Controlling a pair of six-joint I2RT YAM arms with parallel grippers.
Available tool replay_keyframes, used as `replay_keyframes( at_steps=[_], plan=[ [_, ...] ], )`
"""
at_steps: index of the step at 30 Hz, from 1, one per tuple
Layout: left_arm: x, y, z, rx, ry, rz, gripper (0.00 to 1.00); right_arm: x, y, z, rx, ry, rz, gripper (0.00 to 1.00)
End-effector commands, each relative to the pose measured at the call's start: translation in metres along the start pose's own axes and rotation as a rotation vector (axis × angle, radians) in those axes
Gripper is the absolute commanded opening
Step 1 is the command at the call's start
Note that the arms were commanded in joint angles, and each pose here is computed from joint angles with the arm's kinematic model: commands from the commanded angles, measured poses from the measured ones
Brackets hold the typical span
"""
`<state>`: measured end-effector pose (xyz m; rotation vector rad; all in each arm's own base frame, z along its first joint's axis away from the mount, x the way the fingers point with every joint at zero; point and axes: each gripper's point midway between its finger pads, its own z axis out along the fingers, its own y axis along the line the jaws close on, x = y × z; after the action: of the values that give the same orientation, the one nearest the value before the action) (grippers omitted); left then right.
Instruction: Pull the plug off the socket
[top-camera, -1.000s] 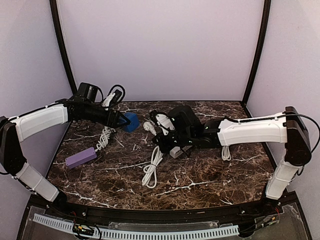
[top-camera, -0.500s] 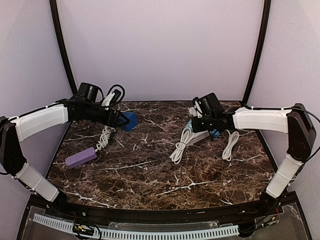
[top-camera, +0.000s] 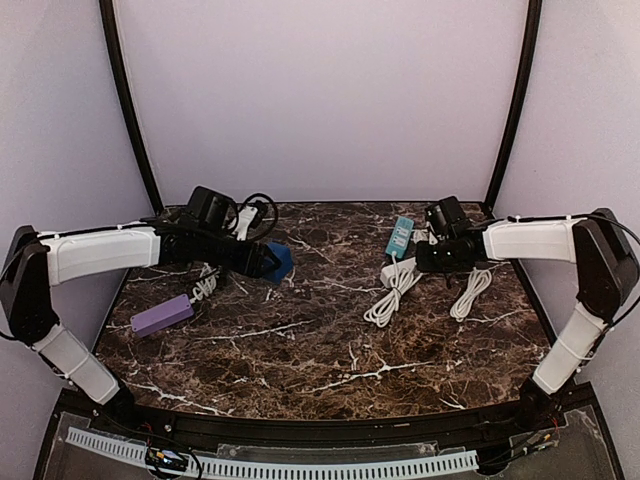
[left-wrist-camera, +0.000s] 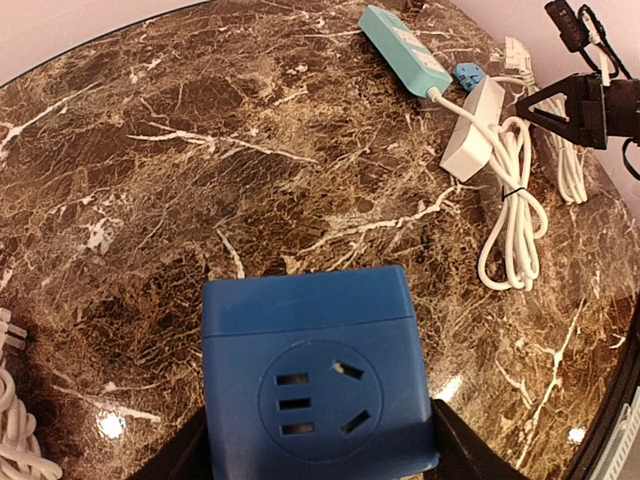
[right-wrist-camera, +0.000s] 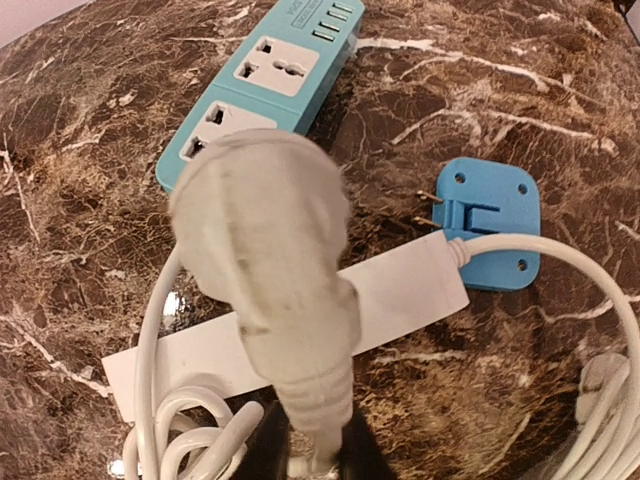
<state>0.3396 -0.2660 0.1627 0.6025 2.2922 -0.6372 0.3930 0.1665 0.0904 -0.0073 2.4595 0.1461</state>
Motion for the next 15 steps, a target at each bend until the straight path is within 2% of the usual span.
replay_keyframes(
  at_steps=[1, 3, 4, 6, 9, 12, 14, 15],
  plan=[
    [-0.003, 0.01, 0.016, -0.087, -0.023, 0.028, 0.17, 0.02, 0.002, 0.006, -0.022, 0.057, 0.056, 0.38],
    [0.002, 0.013, 0.023, -0.097, -0.003, 0.03, 0.19, 0.02, 0.002, 0.003, -0.033, 0.048, 0.063, 0.6],
    [0.005, 0.014, 0.027, -0.099, 0.009, 0.027, 0.21, 0.019, 0.004, 0.002, -0.042, 0.039, 0.06, 0.68],
    [0.011, 0.016, 0.034, -0.102, 0.025, 0.022, 0.26, 0.016, 0.005, -0.002, -0.055, 0.019, 0.051, 0.76],
    [0.017, 0.02, 0.043, -0.115, 0.042, 0.017, 0.34, 0.009, 0.006, -0.009, -0.06, -0.008, 0.033, 0.82],
    [0.021, 0.023, 0.05, -0.123, 0.058, 0.013, 0.4, 0.004, 0.006, -0.016, -0.055, -0.033, 0.022, 0.84],
    [0.022, 0.023, 0.054, -0.121, 0.059, 0.009, 0.49, 0.002, 0.004, -0.019, -0.046, -0.047, 0.018, 0.85],
    [0.023, 0.023, 0.055, -0.118, 0.06, 0.006, 0.56, 0.002, 0.003, -0.021, -0.043, -0.052, 0.017, 0.85]
  ],
)
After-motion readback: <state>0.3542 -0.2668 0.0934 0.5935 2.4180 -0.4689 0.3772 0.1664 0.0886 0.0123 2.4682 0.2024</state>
